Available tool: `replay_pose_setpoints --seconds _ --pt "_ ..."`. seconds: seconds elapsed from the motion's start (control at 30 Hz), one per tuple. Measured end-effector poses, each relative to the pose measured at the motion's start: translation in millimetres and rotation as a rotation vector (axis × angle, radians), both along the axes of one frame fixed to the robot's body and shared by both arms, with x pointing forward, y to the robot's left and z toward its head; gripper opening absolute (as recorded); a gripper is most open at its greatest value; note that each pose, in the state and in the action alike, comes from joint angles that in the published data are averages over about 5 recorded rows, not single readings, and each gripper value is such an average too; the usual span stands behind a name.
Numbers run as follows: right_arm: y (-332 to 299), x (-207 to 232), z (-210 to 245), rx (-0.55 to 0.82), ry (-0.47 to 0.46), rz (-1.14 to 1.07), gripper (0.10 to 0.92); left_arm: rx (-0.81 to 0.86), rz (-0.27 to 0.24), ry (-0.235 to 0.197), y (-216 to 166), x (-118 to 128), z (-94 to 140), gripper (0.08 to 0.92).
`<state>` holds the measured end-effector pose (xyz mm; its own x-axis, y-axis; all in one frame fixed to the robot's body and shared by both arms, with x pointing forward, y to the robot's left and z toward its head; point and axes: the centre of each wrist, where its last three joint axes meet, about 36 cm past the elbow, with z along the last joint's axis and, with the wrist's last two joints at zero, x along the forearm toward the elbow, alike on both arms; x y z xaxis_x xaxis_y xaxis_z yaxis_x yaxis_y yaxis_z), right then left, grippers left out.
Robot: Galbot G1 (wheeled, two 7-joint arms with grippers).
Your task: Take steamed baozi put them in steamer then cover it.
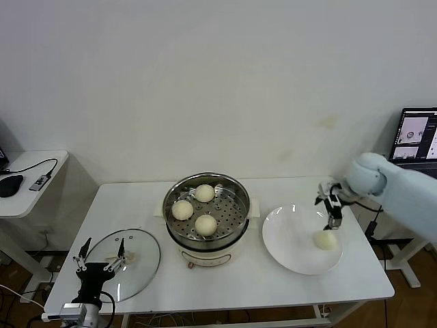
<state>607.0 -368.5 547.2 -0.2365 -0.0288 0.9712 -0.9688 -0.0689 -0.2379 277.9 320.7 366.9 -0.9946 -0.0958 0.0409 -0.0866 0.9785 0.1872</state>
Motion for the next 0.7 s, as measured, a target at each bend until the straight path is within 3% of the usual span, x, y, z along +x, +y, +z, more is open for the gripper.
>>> replay_pose_setpoints --seconds 0.7 --pt "-17 4 -84 -0.034 0.046 -0.066 0.808 0.005 0.009 0.007 2 0 -2 0.823"
